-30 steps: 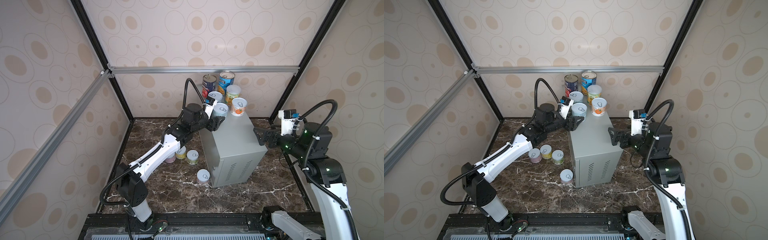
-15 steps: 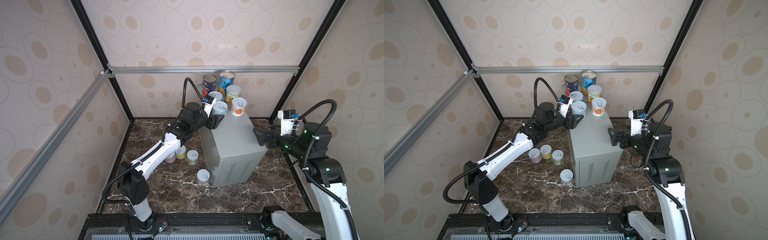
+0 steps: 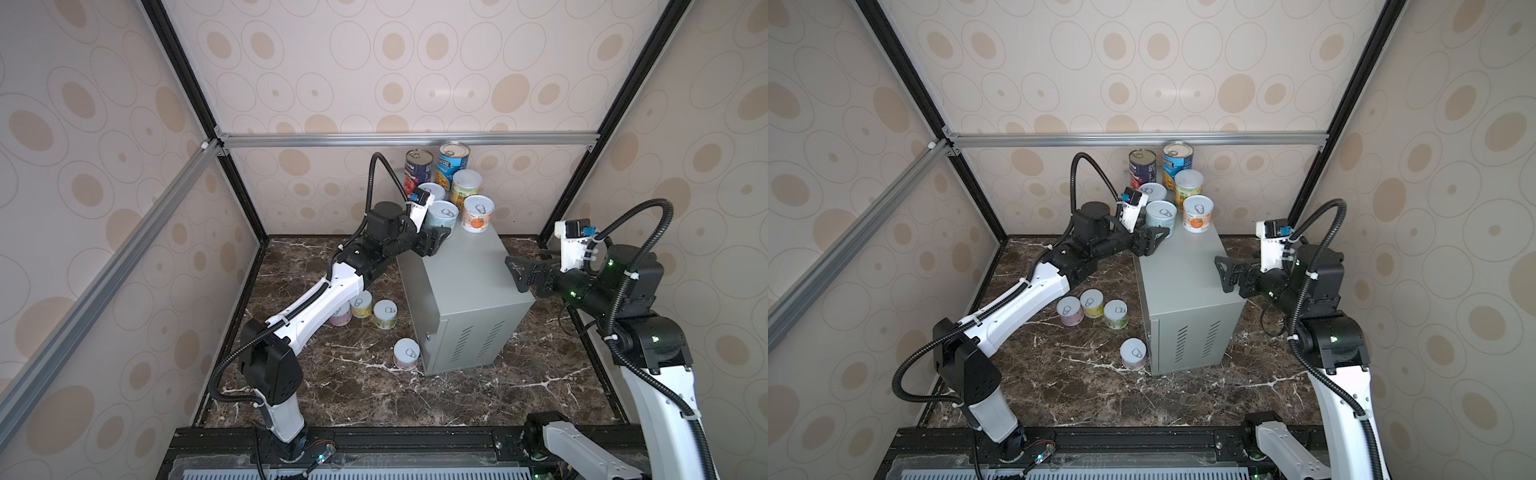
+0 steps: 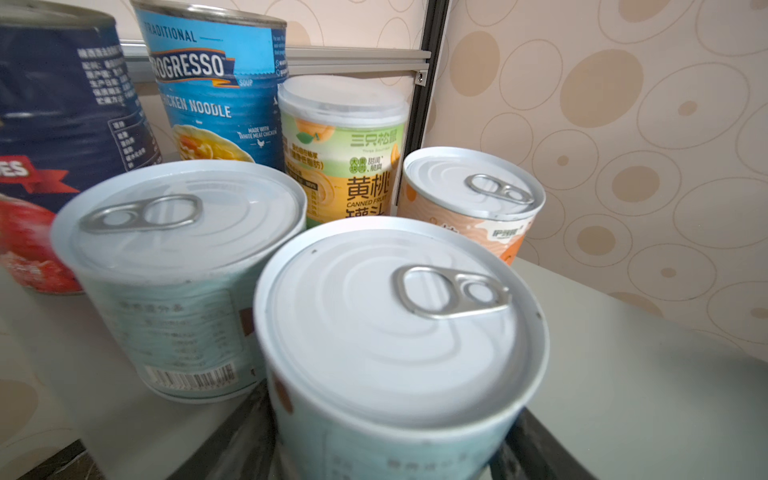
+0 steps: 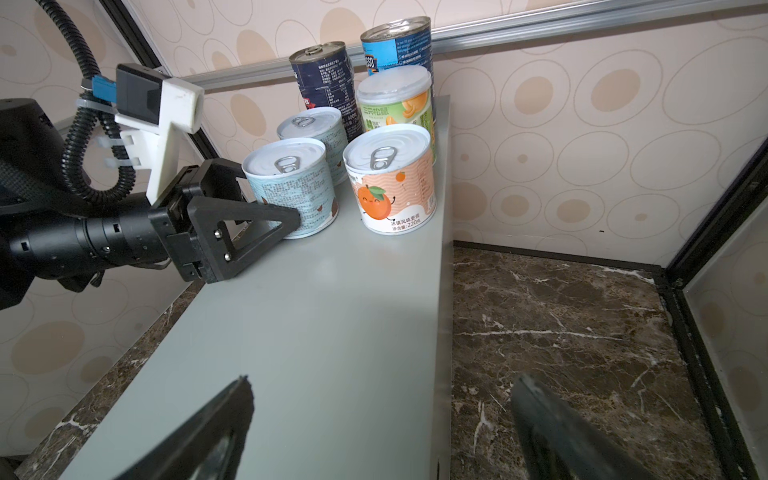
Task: Place and organize the canned foods onto the counter
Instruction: 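Set the can down beside the white-labelled can with the left gripper, then open the left gripper and lower it toward the pink-labelled floor can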
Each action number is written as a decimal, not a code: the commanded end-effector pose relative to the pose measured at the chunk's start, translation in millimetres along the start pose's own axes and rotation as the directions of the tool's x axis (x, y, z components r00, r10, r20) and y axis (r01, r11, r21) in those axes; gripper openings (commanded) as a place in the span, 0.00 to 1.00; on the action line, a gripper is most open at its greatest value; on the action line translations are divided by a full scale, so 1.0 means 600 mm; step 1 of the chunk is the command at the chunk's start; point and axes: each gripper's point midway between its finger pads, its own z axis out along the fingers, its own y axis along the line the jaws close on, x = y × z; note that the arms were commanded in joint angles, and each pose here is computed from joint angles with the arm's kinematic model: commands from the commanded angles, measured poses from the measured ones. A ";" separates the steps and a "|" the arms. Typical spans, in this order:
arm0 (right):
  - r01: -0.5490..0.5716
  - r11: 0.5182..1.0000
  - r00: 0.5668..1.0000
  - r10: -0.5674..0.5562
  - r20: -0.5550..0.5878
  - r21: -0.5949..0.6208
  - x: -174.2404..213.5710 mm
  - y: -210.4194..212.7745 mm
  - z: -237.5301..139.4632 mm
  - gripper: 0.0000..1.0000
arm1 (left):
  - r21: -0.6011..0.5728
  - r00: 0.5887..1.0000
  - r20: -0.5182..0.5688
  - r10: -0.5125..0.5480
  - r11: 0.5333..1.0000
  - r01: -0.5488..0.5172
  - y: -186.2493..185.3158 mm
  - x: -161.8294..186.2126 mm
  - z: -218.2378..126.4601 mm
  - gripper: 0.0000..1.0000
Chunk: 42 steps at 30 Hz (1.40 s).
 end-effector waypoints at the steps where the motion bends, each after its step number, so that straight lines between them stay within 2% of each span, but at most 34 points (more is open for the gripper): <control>1: 0.026 1.000 0.999 -0.025 0.021 -0.016 -0.009 0.009 -0.007 1.00 | 0.009 0.993 -0.110 -0.050 0.999 0.051 0.003 0.058 0.018 0.77; 13: 0.025 1.000 1.000 -0.024 0.019 -0.014 -0.005 0.008 -0.008 1.00 | -0.012 0.993 -0.110 -0.050 0.999 0.049 0.007 0.062 0.011 0.82; 18: 0.029 0.999 0.999 -0.029 0.018 -0.021 -0.006 0.011 -0.010 1.00 | -0.023 0.994 -0.097 -0.047 0.999 0.045 0.005 0.052 -0.010 0.94; 19: 0.029 0.999 0.999 -0.029 0.018 -0.023 -0.006 0.011 -0.010 1.00 | -0.023 0.995 -0.095 -0.044 0.999 0.042 0.003 0.048 -0.018 0.97; 23: 0.032 0.999 0.999 -0.031 0.015 -0.029 -0.004 0.013 -0.010 1.00 | -0.040 0.996 -0.085 -0.036 0.999 0.033 -0.004 0.034 -0.067 0.98; 29: 0.027 0.999 1.000 -0.026 0.017 -0.043 -0.005 0.017 -0.009 1.00 | -0.143 0.992 -0.117 -0.039 0.989 0.022 0.024 0.047 -0.164 0.98; 35: 0.019 0.998 1.000 -0.018 0.022 -0.063 -0.009 0.022 -0.009 1.00 | -0.311 0.976 -0.146 -0.162 0.944 0.110 0.111 0.104 -0.261 0.98; 42: 0.005 0.993 1.000 -0.002 0.020 -0.120 -0.008 0.038 -0.006 1.00 | -0.500 0.922 -0.134 -0.364 0.828 0.254 0.211 0.195 -0.335 0.98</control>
